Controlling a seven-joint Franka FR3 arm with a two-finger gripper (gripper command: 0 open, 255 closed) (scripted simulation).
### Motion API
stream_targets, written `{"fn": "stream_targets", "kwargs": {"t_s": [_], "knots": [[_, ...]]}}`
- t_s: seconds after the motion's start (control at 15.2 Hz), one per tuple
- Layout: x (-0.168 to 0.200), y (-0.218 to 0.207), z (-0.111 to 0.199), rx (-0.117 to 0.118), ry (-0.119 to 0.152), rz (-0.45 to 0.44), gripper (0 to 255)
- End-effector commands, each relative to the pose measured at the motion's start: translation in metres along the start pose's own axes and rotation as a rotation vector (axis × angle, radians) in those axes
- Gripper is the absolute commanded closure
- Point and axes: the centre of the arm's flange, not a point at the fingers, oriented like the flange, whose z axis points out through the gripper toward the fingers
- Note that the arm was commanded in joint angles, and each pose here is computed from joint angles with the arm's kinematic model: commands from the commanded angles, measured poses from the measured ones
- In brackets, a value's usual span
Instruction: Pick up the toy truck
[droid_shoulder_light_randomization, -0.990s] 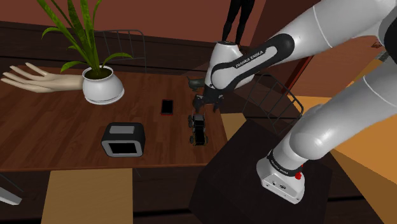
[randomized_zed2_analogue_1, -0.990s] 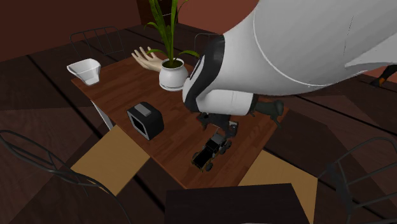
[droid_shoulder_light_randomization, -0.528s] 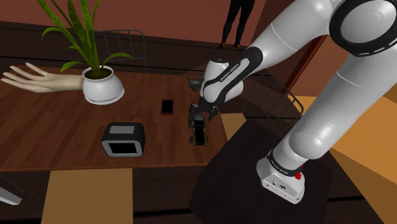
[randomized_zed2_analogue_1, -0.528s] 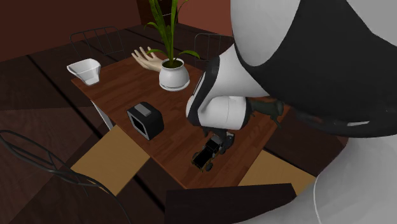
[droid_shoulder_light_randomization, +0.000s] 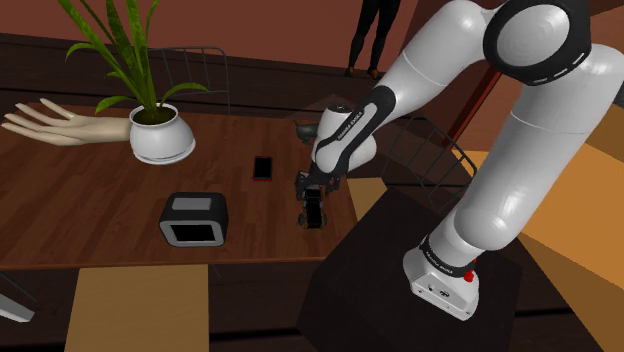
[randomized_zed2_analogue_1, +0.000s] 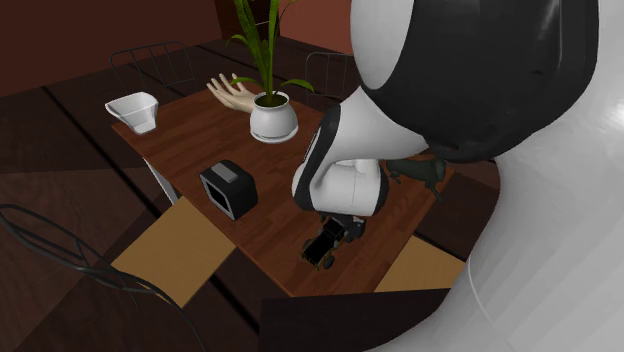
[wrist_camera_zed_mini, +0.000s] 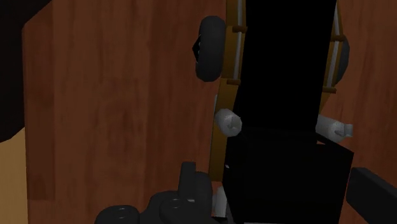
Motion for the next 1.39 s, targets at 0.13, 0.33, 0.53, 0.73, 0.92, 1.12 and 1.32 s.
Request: {"fn": "stream_targets", "kwargs": {"t_s": [0.13, 0.33, 0.53, 0.73, 0.92, 1.12, 1.32], "knots": [[0.000, 0.000, 0.002, 0.000, 0.000, 0.000, 255], [0.000, 0.000, 0.002, 0.000, 0.000, 0.000, 255], [0.001, 0.000, 0.002, 0.000, 0.000, 0.000, 255], [-0.001, 0.000, -0.009, 0.000, 0.000, 0.000, 255], [-0.002, -0.002, -0.025, 0.000, 0.000, 0.000, 255], [-0.003, -0.003, -0.040, 0.000, 0.000, 0.000, 255], [-0.004, -0.004, -0.056, 0.000, 0.000, 0.000, 255]]}}
